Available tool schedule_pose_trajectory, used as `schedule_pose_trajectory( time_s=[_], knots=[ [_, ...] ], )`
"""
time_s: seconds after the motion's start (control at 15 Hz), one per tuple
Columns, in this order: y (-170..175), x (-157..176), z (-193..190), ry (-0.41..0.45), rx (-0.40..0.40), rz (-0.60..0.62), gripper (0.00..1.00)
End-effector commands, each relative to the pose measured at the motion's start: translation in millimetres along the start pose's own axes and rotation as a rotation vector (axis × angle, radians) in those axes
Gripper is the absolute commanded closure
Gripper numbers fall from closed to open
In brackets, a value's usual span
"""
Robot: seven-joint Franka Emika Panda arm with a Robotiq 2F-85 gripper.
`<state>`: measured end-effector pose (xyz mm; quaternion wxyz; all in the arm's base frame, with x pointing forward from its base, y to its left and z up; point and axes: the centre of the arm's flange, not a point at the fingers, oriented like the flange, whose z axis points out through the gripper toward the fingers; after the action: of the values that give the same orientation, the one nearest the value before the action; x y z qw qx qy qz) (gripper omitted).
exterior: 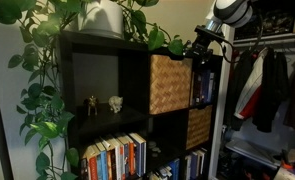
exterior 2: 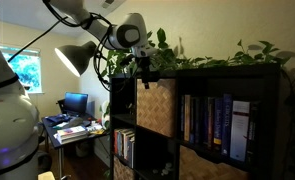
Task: Open the drawer, take out the black object then close the drawer.
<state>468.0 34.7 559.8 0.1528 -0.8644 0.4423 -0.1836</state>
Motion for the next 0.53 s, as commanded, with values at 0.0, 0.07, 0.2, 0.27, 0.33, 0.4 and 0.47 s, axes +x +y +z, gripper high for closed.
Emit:
schedule_pose_trajectory(
  time_s=[0.0, 0.07, 0.2, 0.27, 0.33, 0.4, 0.47],
  knots=[
    [-2, -14, 8, 0.064, 0.078, 0.108, 0.00],
    [-2, -16, 10, 0.072, 0.097, 0.123, 0.00],
    [-3, -19, 13, 0.090, 0.123, 0.143, 0.00],
    [-4, -20, 15, 0.097, 0.137, 0.148, 0.00],
    [-4, -22, 17, 0.112, 0.155, 0.149, 0.00],
    [-4, -23, 20, 0.126, 0.175, 0.152, 0.00],
    [-4, -24, 22, 0.139, 0.192, 0.152, 0.00]
  ],
)
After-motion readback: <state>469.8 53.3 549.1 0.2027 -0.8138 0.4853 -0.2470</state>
